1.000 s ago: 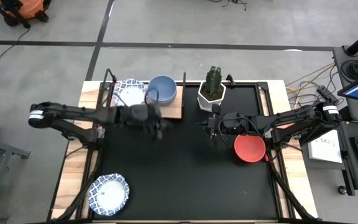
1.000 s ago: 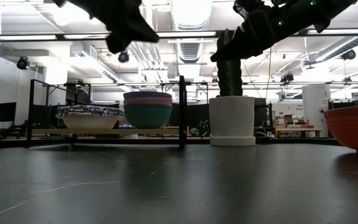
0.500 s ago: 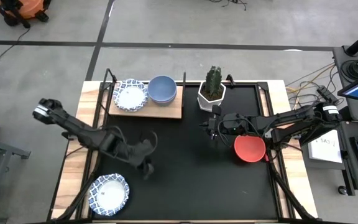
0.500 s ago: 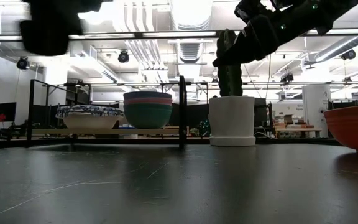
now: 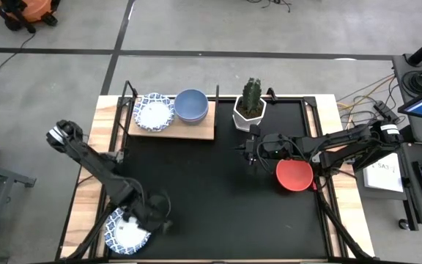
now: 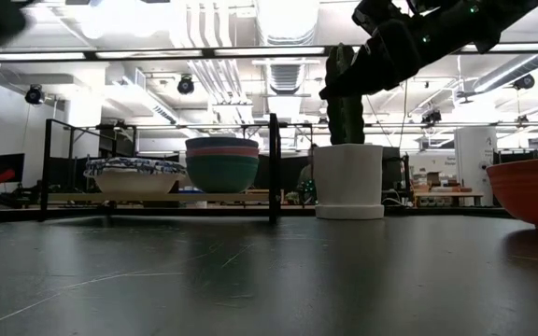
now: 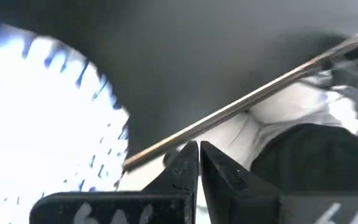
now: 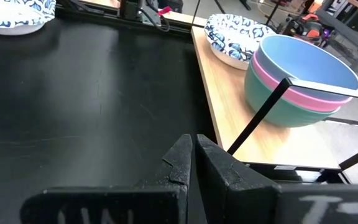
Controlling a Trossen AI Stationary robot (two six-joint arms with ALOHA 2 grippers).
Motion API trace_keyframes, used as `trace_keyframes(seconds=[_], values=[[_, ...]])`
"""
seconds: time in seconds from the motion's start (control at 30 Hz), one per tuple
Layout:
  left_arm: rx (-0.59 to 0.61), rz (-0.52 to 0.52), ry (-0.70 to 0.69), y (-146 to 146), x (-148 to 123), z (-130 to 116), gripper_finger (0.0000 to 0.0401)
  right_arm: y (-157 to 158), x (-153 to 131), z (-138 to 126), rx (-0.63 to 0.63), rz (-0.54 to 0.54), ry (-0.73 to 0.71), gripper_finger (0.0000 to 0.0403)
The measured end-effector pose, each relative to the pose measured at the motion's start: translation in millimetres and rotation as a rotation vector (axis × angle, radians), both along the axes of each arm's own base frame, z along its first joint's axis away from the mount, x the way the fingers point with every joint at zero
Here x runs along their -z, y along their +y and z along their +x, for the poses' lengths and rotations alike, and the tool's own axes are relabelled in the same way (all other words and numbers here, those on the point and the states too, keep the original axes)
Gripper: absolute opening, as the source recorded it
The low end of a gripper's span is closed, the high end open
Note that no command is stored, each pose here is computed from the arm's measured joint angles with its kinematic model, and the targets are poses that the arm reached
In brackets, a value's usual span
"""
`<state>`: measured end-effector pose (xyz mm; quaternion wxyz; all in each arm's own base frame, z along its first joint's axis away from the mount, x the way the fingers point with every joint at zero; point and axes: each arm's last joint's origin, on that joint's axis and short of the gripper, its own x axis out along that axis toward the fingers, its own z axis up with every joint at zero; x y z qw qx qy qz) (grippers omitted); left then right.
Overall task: Place and stack bowls onto a shelf
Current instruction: Stack the white patterned paper bowl on top of the white patterned paper bowl on the shelf
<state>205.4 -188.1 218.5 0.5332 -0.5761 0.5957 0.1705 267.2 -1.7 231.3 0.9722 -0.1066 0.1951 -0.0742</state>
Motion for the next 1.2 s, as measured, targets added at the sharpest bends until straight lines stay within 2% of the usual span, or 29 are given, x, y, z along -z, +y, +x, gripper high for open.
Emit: trace_keyframes(seconds=[0.13, 0.37, 0.5, 0.63, 0.73, 0.83, 1.0, 1.2], values=[[-0.024, -0.01, 0.105, -21.8, 3.0, -6.9, 0.0, 0.0, -0.1, 0.0, -0.003, -0.006, 0.0, 0.0013], [-0.026, 0.14, 0.255, -42.4, 2.7, -2.2, 0.0008, -0.1, -0.2, 0.1, -0.002, -0.007, -0.001, 0.0013], [0.027, 0.23, 0.303, -51.9, 1.7, 6.4, 0.0044, -0.1, -0.2, 0.1, -0.001, -0.005, -0.002, 0.0013], [0.068, 0.318, 0.349, -59.9, 8.4, 13.8, 0.0099, -0.1, -0.2, 0.1, 0.001, 0.001, -0.003, 0.0013], [0.087, 0.34, 0.367, -64.9, 18.0, 17.8, 0.0134, -0.1, -0.3, 0.1, 0.002, 0.002, -0.003, 0.0013], [0.093, 0.356, 0.395, -67.7, 29.2, 19.8, 0.015, -0.1, -0.2, 0.1, 0.002, 0.003, -0.003, 0.0013], [0.092, 0.38, 0.421, -68.5, 40.8, 20.6, 0.0137, -0.1, -0.2, 0.1, 0.004, 0.008, -0.004, 0.0013], [0.091, 0.39, 0.431, -68.8, 45.3, 21.0, 0.0058, 0.1, 0.5, -0.2, 0.007, 0.025, 0.0, 0.0013]])
